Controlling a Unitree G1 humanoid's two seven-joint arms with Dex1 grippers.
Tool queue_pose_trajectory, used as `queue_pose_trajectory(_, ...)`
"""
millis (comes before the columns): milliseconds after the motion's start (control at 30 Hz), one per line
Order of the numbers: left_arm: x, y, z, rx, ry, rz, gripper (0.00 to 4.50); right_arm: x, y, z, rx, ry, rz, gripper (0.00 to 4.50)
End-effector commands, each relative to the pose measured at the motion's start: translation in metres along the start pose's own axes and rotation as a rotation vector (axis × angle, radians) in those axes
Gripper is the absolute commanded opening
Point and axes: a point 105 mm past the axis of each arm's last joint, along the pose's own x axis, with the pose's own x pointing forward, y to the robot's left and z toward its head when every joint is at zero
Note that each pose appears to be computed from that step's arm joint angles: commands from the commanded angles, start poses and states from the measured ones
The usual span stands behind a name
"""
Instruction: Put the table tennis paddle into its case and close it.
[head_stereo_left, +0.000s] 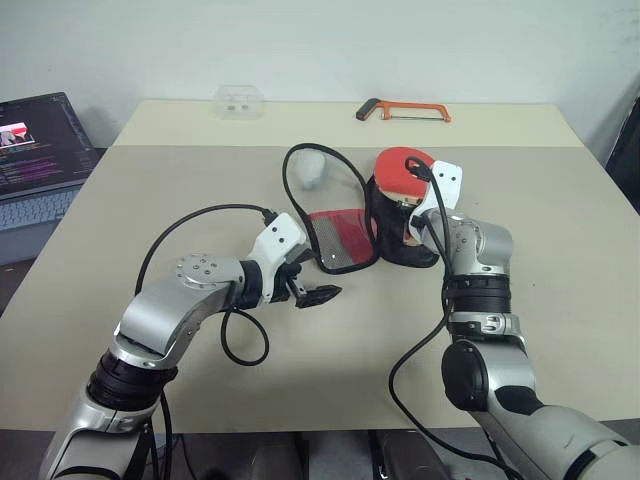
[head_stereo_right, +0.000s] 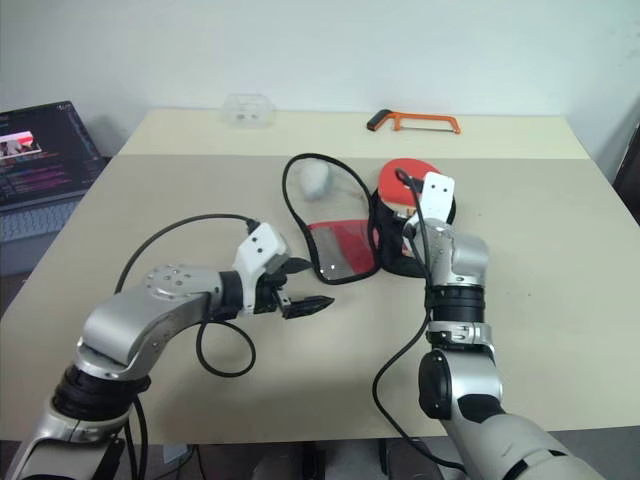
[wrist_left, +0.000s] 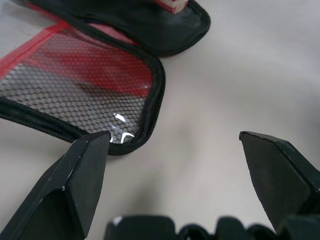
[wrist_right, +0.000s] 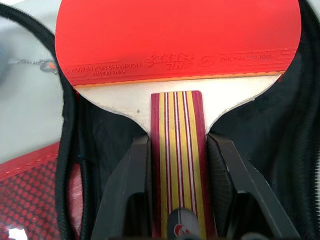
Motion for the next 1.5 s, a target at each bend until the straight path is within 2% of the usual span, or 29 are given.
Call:
queue_pose_trajectory(33,-0.007,-0.001,0.008,0.031,-0.026,0.016,4.50,-0.009,0.011,0.024,0.005,-0.086,0.020,1.10)
queue_pose_trajectory(367,-0.007,-0.002,0.007,0.025,-0.021,0.018,4.50,-0.026,-0.005,0.015,0.006,-0.076,-0.074,1.10)
queue_pose_trajectory(667,-0.004,-0.002,0.008,0.032,-0.021,0.012,4.50,-0.029,0.005,0.004,0.003,-0.047,-0.044,1.10)
queue_pose_trajectory(867,-0.005,-0.003,0.007,0.031,-0.017,0.016,4.50,-0.027,0.012,0.002,-0.003,-0.043,-0.022,1.10)
queue_pose_trajectory(1500,-0.006,-0.005,0.007,0.036,-0.017,0.025,4.50,-0.010,0.005,-0.009,-0.042,-0.021,-0.046,1.10)
